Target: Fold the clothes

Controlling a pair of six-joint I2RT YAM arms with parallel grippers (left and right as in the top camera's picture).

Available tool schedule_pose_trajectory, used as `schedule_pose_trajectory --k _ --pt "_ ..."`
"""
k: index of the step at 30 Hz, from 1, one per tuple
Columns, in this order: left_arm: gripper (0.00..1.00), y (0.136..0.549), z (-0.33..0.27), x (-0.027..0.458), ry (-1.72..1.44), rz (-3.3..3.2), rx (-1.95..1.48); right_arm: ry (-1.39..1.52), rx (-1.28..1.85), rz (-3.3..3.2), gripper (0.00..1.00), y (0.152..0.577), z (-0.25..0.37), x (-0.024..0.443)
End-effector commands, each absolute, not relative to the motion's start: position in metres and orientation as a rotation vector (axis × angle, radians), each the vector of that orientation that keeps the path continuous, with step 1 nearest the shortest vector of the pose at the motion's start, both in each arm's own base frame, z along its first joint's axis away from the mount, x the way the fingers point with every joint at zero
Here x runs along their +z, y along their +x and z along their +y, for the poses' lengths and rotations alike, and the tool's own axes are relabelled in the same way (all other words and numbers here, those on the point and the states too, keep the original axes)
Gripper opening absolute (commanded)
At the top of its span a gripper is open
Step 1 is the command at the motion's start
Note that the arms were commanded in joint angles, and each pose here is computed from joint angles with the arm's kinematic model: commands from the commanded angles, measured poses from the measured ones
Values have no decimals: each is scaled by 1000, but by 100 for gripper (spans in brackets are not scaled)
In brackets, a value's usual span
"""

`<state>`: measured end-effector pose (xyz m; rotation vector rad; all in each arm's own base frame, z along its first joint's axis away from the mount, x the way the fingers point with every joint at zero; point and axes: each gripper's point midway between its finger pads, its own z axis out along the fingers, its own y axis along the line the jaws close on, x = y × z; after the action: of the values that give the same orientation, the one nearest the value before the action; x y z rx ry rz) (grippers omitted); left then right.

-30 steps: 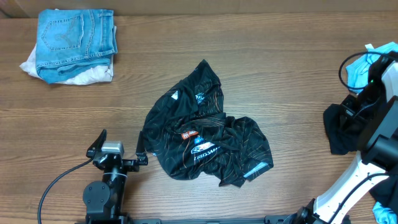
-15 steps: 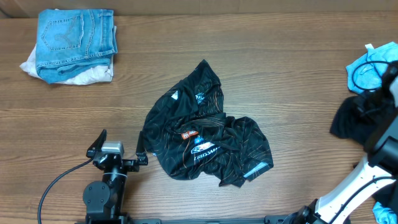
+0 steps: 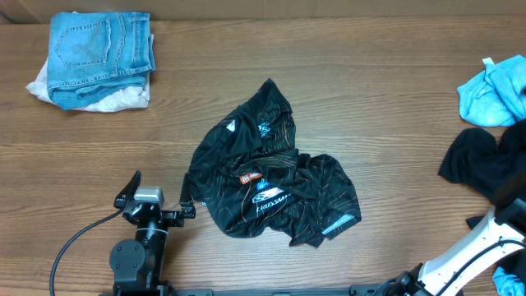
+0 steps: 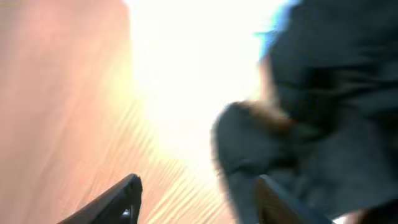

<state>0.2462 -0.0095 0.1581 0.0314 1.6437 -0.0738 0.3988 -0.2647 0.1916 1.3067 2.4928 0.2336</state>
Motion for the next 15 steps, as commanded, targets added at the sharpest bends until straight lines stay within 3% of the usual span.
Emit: schedule_pose_trajectory --k 1,4,15 --pt "100 246 -9 158 41 1638 -65 1024 424 2414 72 423 -203 272" --pt "100 246 -9 158 41 1638 -65 901 432 2415 83 422 -162 308" --pt "100 246 -9 158 41 1638 -65 430 504 2457 95 389 -13 378"
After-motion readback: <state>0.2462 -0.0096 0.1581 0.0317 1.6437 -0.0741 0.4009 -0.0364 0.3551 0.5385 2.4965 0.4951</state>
